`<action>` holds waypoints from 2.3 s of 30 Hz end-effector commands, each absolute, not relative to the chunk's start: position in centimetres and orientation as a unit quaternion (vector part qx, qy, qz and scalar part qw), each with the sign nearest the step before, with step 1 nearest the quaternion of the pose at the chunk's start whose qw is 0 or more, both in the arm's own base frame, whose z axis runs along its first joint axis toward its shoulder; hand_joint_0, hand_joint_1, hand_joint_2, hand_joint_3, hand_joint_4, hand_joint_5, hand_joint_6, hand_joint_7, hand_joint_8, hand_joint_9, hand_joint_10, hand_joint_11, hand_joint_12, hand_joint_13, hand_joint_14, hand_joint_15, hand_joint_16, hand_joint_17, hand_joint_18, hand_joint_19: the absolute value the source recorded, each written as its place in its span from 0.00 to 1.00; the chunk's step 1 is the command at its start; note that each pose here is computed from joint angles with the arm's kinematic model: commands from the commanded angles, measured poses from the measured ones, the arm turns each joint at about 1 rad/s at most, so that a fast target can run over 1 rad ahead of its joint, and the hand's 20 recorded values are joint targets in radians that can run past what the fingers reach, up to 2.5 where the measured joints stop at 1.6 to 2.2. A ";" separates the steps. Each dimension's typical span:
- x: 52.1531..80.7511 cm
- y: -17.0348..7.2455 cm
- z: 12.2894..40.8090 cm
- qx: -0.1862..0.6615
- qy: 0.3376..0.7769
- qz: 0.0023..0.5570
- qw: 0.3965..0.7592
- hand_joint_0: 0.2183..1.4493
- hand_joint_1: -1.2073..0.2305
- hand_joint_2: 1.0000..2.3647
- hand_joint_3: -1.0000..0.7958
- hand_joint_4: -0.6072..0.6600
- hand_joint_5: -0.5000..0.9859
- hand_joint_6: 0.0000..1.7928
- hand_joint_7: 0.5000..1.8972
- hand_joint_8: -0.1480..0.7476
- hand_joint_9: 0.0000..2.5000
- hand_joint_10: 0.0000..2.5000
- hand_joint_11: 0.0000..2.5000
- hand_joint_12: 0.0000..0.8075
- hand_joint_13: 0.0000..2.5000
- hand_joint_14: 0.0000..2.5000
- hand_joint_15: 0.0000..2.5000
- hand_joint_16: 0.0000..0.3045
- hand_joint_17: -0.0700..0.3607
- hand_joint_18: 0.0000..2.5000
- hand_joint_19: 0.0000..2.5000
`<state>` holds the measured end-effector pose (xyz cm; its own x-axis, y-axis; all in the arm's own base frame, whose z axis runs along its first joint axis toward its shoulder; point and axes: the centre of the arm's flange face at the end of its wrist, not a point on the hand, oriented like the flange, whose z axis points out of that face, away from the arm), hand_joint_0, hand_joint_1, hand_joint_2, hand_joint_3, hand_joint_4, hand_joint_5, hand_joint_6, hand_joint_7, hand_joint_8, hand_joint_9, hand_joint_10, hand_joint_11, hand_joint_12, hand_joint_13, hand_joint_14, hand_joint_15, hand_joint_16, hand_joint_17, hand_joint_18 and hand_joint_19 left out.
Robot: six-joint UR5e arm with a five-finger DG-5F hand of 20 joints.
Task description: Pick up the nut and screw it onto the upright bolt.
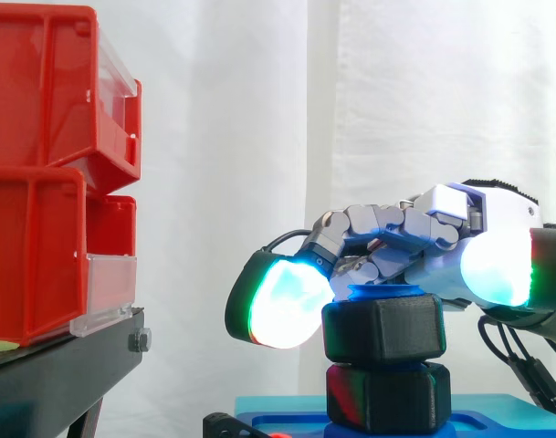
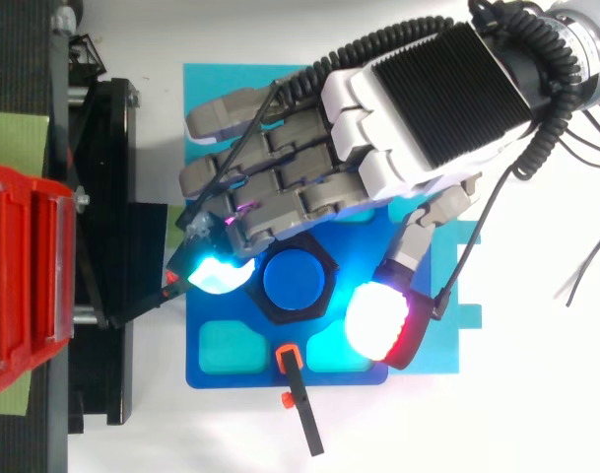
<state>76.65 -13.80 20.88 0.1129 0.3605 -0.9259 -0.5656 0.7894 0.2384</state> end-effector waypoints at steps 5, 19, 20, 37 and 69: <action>76.5 -14.4 21.0 -0.089 0.586 0.310 0.744 0.21 0.70 0.00 0.28 0.65 0.27 0.28 0.46 0.50 0.28 0.00 0.00 0.36 0.23 0.00 0.00 0.08 0.30 0.11 0.00; 76.2 -15.8 21.0 -0.093 0.583 0.307 0.746 0.22 0.69 0.00 0.28 0.65 0.33 0.28 0.68 0.50 0.32 0.00 0.00 0.34 0.25 0.00 0.00 0.08 0.28 0.14 0.00; 76.2 -15.8 21.0 -0.093 0.583 0.307 0.746 0.22 0.69 0.00 0.28 0.65 0.34 0.28 0.71 0.50 0.33 0.00 0.00 0.33 0.26 0.00 0.00 0.08 0.28 0.14 0.00; 75.9 -16.8 21.0 -0.094 0.585 0.306 0.746 0.24 0.68 0.00 0.28 0.53 0.37 0.34 0.60 0.43 0.52 0.00 0.00 0.26 0.36 0.00 0.00 0.06 0.26 0.25 0.00; 79.4 -14.9 22.4 -0.099 0.556 0.345 0.749 0.21 0.71 0.00 0.28 0.58 0.21 0.28 0.02 0.43 0.30 0.00 0.00 0.36 0.24 0.00 0.00 0.10 0.32 0.13 0.00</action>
<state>79.03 -15.02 24.46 0.1526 0.4004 -0.9035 -0.6431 0.7344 0.2169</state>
